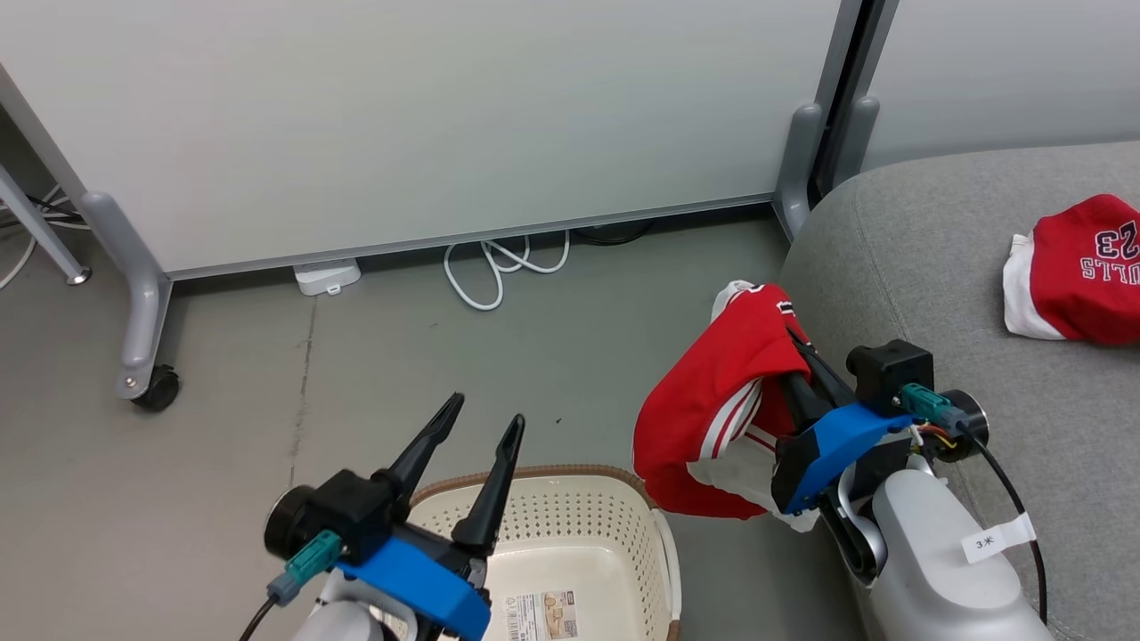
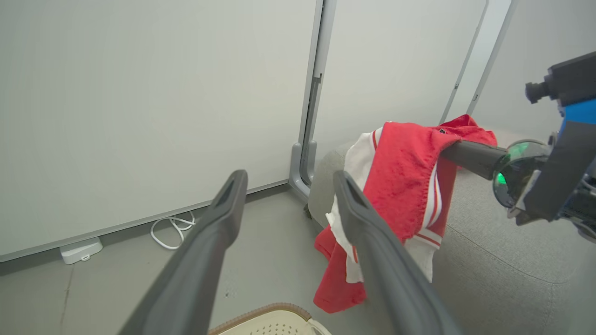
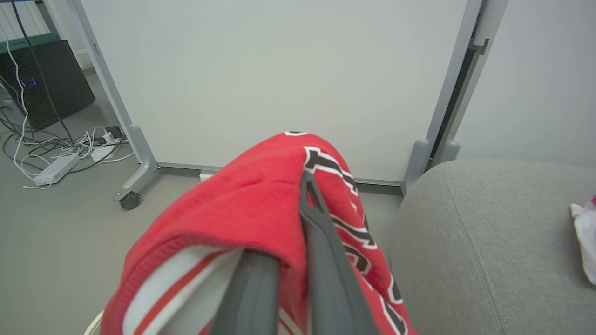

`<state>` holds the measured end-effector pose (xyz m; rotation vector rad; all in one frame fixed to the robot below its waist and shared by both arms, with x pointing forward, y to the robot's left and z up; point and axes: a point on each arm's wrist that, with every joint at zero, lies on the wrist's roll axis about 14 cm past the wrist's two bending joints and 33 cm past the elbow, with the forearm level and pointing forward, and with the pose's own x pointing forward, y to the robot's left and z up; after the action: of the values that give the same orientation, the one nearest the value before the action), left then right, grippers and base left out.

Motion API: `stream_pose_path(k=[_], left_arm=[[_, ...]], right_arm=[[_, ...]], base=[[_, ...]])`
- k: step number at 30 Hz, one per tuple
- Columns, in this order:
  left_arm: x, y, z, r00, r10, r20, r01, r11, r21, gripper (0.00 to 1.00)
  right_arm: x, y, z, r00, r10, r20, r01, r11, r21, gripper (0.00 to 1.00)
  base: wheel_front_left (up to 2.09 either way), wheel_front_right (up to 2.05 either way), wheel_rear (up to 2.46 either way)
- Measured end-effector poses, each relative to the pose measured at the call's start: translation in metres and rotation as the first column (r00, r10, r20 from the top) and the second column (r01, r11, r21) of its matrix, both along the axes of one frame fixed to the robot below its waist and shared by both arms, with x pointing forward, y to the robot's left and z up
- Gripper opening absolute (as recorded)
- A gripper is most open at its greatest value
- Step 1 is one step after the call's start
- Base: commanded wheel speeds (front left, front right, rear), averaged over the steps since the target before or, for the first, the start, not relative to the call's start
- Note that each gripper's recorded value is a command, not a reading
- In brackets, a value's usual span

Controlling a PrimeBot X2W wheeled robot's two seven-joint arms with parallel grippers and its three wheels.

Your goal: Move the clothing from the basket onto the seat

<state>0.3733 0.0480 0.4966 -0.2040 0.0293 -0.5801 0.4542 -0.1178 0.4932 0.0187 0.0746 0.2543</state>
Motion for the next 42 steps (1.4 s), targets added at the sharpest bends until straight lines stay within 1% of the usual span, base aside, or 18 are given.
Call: stream_pose_path(k=[5,16,22,30,36,41,42], left_arm=[[-0.006,0.005,-0.009,0.999,0.026,-0.025,-0.026,1.0,-0.004,1.0],[-0.001,-0.002,-0.01,1.0,0.014,-0.023,-0.014,1.0,-0.008,1.0],[0.009,-0.015,-0.01,0.999,-0.029,-0.016,0.028,1.0,-0.005,1.0],[0.023,-0.043,-0.011,0.994,-0.107,-0.008,0.107,0.994,-0.009,1.0],[0.03,-0.069,-0.015,0.983,-0.181,-0.01,0.181,0.983,-0.014,1.0],[0.031,-0.094,-0.019,0.968,-0.253,-0.013,0.252,0.967,-0.022,1.0],[0.031,-0.094,-0.019,0.968,-0.253,-0.013,0.252,0.967,-0.022,1.0]], right_arm=[[0.0,-0.002,0.001,1.0,-0.005,0.002,0.005,1.0,0.0,0.0],[-0.007,-0.012,0.0,1.0,-0.03,0.003,0.03,1.0,0.007,0.0],[-0.017,-0.024,0.0,0.999,-0.053,0.01,0.053,0.998,0.019,0.0],[-0.039,-0.041,-0.004,0.995,-0.097,0.0,0.097,0.994,0.042,0.0],[-0.057,-0.064,-0.005,0.986,-0.167,-0.007,0.167,0.984,0.057,0.0],[-0.071,-0.083,-0.003,0.974,-0.227,0.001,0.226,0.972,0.066,0.0],[-0.071,-0.083,-0.003,0.974,-0.227,0.001,0.226,0.972,0.066,0.0]], base=[[0.0,0.0,0.0],[0.0,0.0,0.0],[0.0,0.0,0.0],[0.0,0.0,0.0],[0.0,0.0,0.0],[0.0,0.0,0.0],[0.0,0.0,0.0]])
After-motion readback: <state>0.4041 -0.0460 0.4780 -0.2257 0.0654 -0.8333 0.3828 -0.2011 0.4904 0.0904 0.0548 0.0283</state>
